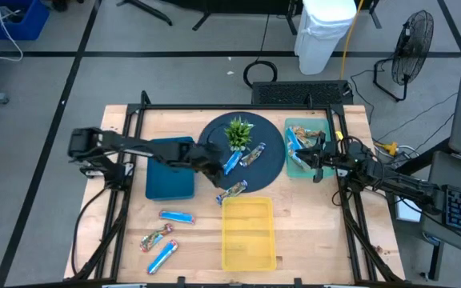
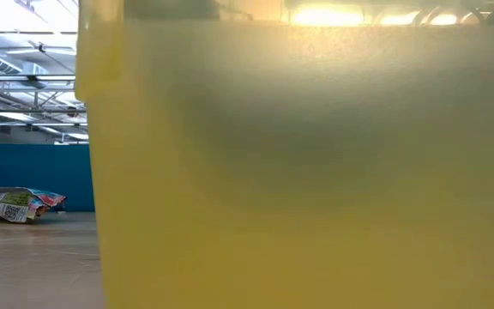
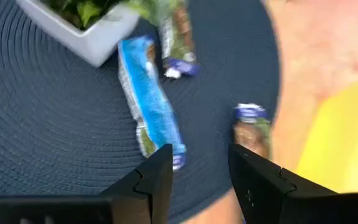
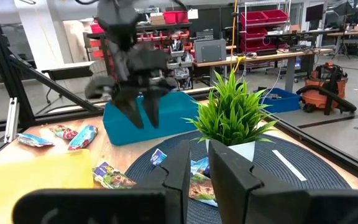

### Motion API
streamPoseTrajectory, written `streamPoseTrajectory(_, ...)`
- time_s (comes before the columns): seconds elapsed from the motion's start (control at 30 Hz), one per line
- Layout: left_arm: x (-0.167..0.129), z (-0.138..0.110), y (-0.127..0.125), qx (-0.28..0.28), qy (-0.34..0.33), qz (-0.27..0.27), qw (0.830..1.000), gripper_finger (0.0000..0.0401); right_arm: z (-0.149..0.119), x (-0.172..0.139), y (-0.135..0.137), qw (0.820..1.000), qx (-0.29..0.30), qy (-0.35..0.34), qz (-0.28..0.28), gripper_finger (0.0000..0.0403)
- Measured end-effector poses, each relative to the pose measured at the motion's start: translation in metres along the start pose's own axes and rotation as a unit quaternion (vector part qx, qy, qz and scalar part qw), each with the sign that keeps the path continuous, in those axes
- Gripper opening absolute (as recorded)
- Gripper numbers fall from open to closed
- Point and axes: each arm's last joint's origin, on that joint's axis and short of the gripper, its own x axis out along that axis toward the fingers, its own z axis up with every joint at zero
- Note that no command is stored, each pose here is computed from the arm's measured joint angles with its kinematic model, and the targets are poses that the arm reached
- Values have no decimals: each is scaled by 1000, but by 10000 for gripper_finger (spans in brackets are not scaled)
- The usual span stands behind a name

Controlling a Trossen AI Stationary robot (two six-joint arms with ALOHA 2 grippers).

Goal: Pick and place Granola Bars by type
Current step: Put the blue granola bar into the blue bin

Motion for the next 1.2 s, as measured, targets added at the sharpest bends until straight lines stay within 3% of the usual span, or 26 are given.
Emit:
streamPoseTrajectory(0.37,47,-11,14,-46,46,40,997,159,-1,0,0,1000,1,5,-1,50)
streamPoseTrajectory(0.8,60,-17,19,-57,65,48,995,156,-1,0,0,1000,1,6,-1,50)
streamPoseTrajectory(0.9,61,-16,17,-38,62,43,996,128,-1,0,0,1000,1,6,0,49)
streamPoseTrajectory(1.07,61,-15,15,-22,55,35,998,20,-1,0,0,1000,1,6,-1,49)
streamPoseTrajectory(1.2,47,-12,6,9,40,25,999,8,-1,0,0,1000,1,6,-1,50)
